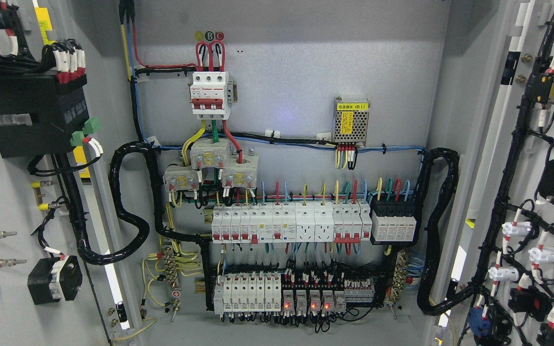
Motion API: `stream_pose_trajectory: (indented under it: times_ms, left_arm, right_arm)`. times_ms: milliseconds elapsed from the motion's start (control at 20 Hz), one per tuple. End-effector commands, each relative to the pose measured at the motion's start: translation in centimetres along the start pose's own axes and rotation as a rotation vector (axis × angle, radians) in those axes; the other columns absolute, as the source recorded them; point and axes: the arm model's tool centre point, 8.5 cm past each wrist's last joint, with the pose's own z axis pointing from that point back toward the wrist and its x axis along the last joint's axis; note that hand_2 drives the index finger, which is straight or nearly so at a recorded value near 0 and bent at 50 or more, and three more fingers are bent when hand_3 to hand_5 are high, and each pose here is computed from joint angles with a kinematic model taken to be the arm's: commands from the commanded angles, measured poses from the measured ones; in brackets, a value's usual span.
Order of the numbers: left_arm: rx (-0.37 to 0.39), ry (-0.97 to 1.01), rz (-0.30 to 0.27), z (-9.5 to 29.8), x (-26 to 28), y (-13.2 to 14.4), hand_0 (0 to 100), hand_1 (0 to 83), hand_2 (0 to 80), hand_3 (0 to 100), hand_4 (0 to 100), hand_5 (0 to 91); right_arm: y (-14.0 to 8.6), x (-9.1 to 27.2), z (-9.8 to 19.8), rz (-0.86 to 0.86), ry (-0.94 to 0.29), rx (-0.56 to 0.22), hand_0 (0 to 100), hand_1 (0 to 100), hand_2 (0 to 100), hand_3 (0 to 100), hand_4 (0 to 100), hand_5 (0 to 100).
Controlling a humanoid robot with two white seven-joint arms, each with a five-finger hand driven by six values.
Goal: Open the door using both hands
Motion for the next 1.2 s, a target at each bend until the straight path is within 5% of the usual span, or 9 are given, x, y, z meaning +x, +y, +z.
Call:
stream_pose_trajectory:
  times_ms: [0, 150, 401, 701, 801, 1051, 1152]
  left_arm:
    - [-0.04, -0.068, -0.003, -0.4, 2.4, -1.8, 0, 0.0, 0.0, 0, 0, 0.0]
    - [-0.072, -0.136, -0.005, -0.4, 3.0, -2.7, 0, 0.0, 0.0, 0, 0, 0.0]
    - [-0.151, -0.4, -0.023, 2.1, 6.7, -3.9, 0, 0.0, 0.0, 0, 0, 0.0]
    - [-0.235, -0.756, 0.001, 9.2, 13.3, -5.7, 0, 0.0, 0.0, 0, 0, 0.0]
    - [-0.312, -0.865, -0.038, 12.3, 15.2, -6.8, 0, 0.0, 0.0, 0, 0, 0.0]
    - [-0.634, -1.047, -0.24, 19.0, 17.5, -9.6, 0, 0.0, 0.0, 0, 0, 0.0]
    - [-0.674, -1.151, -0.295, 22.3, 18.7, -10.2, 0, 0.0, 0.0, 0, 0, 0.0]
  right_arm:
    - [-5.1, -1.8, 10.7, -0.077, -0.073, -0.306, 22, 7, 0, 0, 0, 0]
    - [-4.3, -2.6, 15.4, -0.059, -0.066, -0.397, 22, 7, 0, 0, 0, 0]
    - [-0.6, -4.1, 21.5, -0.007, -0.102, -0.67, 22, 7, 0, 0, 0, 0]
    - [4.9, -3.8, 24.4, 0.033, -0.165, -0.741, 22, 7, 0, 0, 0, 0]
    - [6.3, -3.9, 26.4, 0.066, -0.177, -0.789, 22, 7, 0, 0, 0, 0]
    - [9.2, -2.8, 30.4, 0.2, -0.242, -0.886, 22, 7, 0, 0, 0, 0]
    - [10.5, -2.9, 31.6, 0.245, -0.275, -0.923, 22, 7, 0, 0, 0, 0]
